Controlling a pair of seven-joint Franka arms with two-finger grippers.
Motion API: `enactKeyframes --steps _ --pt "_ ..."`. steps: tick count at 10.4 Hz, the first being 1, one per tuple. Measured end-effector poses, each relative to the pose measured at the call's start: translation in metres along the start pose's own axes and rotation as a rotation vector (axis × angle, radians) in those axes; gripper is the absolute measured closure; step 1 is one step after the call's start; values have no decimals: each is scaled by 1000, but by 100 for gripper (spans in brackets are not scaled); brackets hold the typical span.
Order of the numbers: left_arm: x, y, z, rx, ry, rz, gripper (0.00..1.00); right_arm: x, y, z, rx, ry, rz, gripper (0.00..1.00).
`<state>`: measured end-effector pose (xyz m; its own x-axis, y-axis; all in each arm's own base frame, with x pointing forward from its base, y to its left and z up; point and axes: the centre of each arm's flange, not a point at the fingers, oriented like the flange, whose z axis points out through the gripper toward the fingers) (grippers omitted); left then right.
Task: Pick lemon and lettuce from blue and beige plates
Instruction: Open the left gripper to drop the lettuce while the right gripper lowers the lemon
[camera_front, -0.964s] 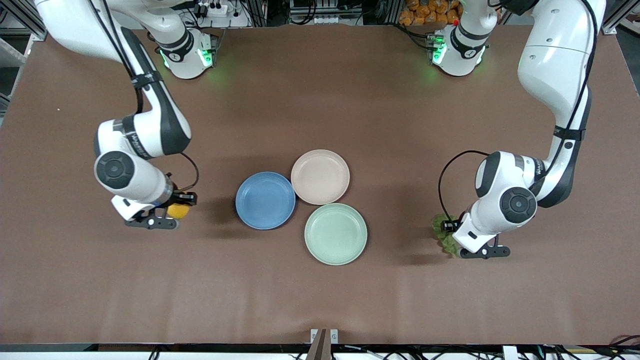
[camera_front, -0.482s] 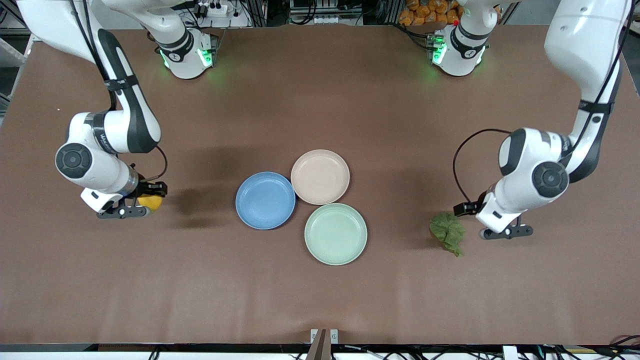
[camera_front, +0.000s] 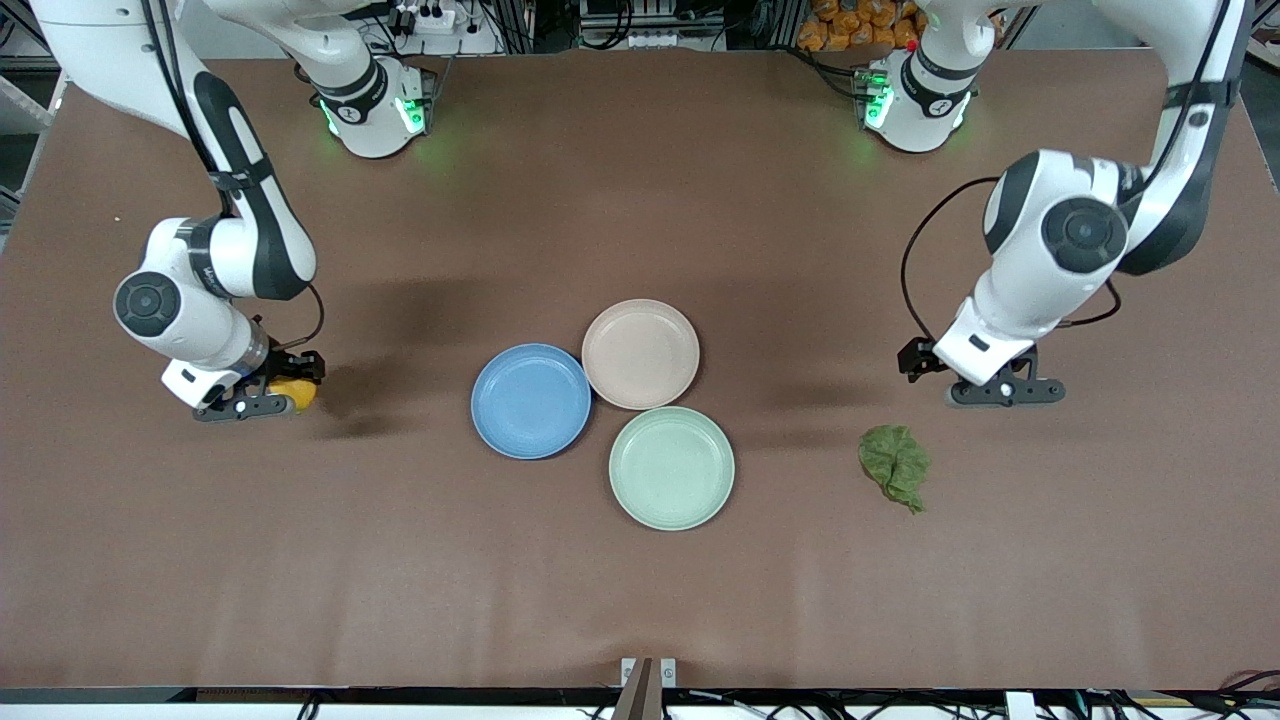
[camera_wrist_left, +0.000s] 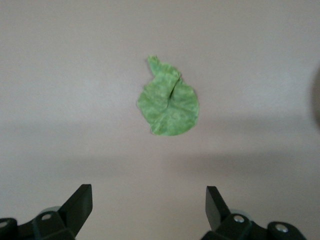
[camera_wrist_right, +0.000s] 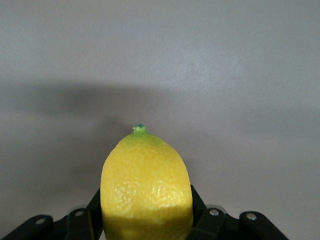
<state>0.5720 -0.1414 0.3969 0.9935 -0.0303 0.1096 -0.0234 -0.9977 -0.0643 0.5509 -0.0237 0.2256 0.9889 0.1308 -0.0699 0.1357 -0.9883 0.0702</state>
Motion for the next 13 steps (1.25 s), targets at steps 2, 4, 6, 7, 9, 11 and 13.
enactKeyframes --steps 2,4,6,7,9,11,13 --pt "0 0 -41 3 21 -13 0 -2 -6 12 26 -2 17 35" --pt "3 -2 -71 -22 4 -12 0 1 -16 20 42 16 19 35" --pt "12 -5 -104 -54 15 -2 0 2 -22 29 48 21 18 35" --pt "16 -7 -119 -62 29 -3 0 2 -26 31 53 20 18 35" --pt "20 -12 -149 -59 23 -7 0 4 -28 30 73 24 40 26" --pt "19 -17 -176 -50 -13 15 0 13 -28 9 102 -15 55 0" --pt "15 -36 -201 -80 -55 20 0 30 -27 -42 135 -78 45 0"
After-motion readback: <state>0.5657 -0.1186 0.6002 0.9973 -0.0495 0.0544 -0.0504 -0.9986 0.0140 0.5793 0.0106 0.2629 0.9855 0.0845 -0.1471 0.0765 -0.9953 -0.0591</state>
